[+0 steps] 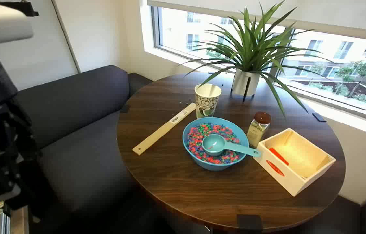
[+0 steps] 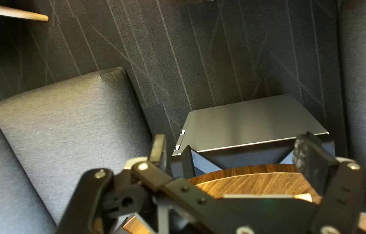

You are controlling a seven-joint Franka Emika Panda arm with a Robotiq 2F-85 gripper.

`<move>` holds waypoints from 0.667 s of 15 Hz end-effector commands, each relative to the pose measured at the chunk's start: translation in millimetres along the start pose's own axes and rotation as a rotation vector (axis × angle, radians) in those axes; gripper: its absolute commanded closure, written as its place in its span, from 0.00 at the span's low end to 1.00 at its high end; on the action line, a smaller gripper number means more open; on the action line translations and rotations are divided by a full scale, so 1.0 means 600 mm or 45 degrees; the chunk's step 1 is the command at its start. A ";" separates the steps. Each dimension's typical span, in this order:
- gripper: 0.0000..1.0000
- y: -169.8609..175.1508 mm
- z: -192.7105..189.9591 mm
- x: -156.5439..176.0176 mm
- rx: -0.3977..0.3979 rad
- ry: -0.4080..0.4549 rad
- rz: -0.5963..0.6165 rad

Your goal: Put the coffee cup in the wooden box.

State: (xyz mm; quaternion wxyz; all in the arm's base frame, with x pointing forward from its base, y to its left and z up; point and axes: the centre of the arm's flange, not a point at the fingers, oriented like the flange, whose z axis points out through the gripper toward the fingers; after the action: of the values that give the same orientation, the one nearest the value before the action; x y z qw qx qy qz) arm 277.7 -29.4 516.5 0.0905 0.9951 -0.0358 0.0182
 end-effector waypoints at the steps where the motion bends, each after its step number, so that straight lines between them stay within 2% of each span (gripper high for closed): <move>1: 0.00 0.000 0.000 0.000 0.000 0.000 0.000; 6: 0.00 0.000 0.000 0.000 0.000 0.000 0.000; 10: 0.00 0.008 -0.045 0.059 -0.028 0.129 -0.019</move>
State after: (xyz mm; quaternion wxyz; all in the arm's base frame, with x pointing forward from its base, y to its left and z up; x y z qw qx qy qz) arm 283.1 -30.5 526.0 0.0898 0.9946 -0.0359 0.0382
